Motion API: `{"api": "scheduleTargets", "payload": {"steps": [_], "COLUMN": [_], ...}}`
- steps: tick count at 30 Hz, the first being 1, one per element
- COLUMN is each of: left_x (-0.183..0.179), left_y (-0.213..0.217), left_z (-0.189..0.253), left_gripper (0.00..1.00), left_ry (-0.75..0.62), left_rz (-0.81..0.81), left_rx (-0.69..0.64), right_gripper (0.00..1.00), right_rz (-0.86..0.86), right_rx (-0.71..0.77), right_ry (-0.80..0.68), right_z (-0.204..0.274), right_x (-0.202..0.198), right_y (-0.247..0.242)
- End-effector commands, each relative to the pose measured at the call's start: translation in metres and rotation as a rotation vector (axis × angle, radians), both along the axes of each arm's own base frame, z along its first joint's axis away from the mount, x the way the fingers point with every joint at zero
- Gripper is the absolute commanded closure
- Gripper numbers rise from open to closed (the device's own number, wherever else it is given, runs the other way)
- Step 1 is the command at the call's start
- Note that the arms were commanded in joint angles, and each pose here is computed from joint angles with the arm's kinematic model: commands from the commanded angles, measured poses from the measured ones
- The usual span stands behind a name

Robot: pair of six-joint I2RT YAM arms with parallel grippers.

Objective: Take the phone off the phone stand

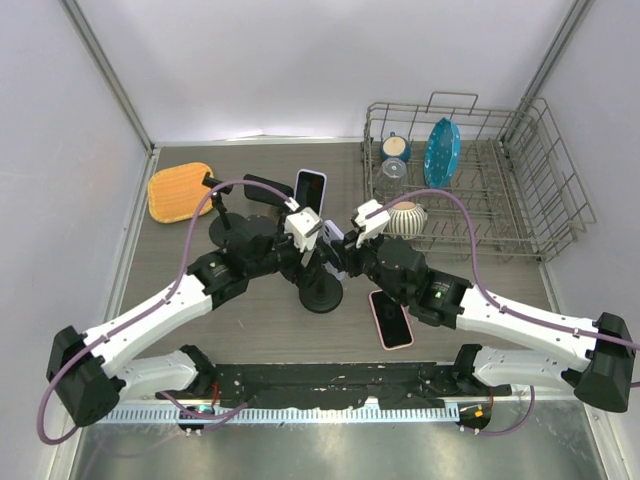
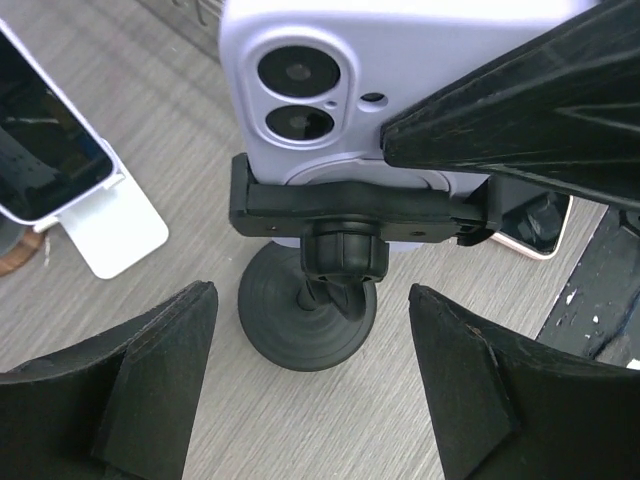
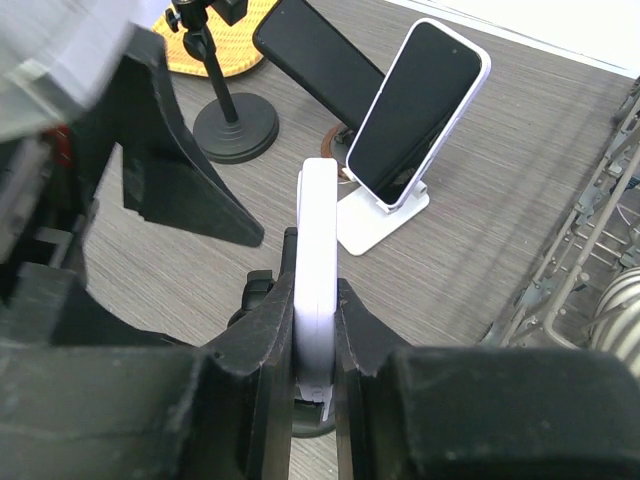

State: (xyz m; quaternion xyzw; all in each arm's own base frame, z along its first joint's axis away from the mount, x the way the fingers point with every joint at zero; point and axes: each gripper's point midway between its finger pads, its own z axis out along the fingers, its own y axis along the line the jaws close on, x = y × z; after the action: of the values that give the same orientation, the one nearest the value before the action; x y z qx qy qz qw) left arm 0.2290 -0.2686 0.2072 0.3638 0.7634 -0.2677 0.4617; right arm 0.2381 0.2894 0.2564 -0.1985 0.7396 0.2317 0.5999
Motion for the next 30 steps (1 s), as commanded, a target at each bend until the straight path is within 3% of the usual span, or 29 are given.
{"api": "scheduleTargets", "payload": {"steps": [1, 8, 15, 21, 22, 25, 30], "left_x": [0.000, 0.010, 0.003, 0.002, 0.000, -0.003, -0.003], "left_y": [-0.020, -0.025, -0.029, -0.036, -0.037, -0.040, -0.037], "left_z": [0.012, 0.005, -0.003, -0.002, -0.002, -0.002, 0.000], "left_gripper": [0.20, 0.41, 0.74, 0.98, 0.98, 1.00, 1.00], "left_ry": [-0.035, -0.042, -0.034, 0.013, 0.019, 0.034, 0.019], "left_rz": [-0.069, -0.043, -0.049, -0.034, -0.038, -0.044, -0.035], "left_rx": [-0.035, -0.031, -0.063, -0.123, -0.130, -0.139, -0.142], "right_gripper": [0.99, 0.96, 0.90, 0.74, 0.65, 0.58, 0.57], "right_rz": [0.029, 0.037, 0.034, -0.028, -0.046, -0.086, -0.099], "right_rx": [0.145, 0.151, 0.156, 0.153, 0.157, 0.168, 0.141], "right_ry": [-0.058, -0.053, -0.048, -0.051, -0.056, -0.072, -0.088], "right_z": [0.039, 0.034, 0.028, 0.021, 0.020, 0.020, 0.017], "right_x": [-0.006, -0.007, -0.004, 0.005, 0.007, 0.013, 0.018], "right_y": [0.005, 0.006, 0.012, 0.009, 0.007, 0.002, 0.006]}}
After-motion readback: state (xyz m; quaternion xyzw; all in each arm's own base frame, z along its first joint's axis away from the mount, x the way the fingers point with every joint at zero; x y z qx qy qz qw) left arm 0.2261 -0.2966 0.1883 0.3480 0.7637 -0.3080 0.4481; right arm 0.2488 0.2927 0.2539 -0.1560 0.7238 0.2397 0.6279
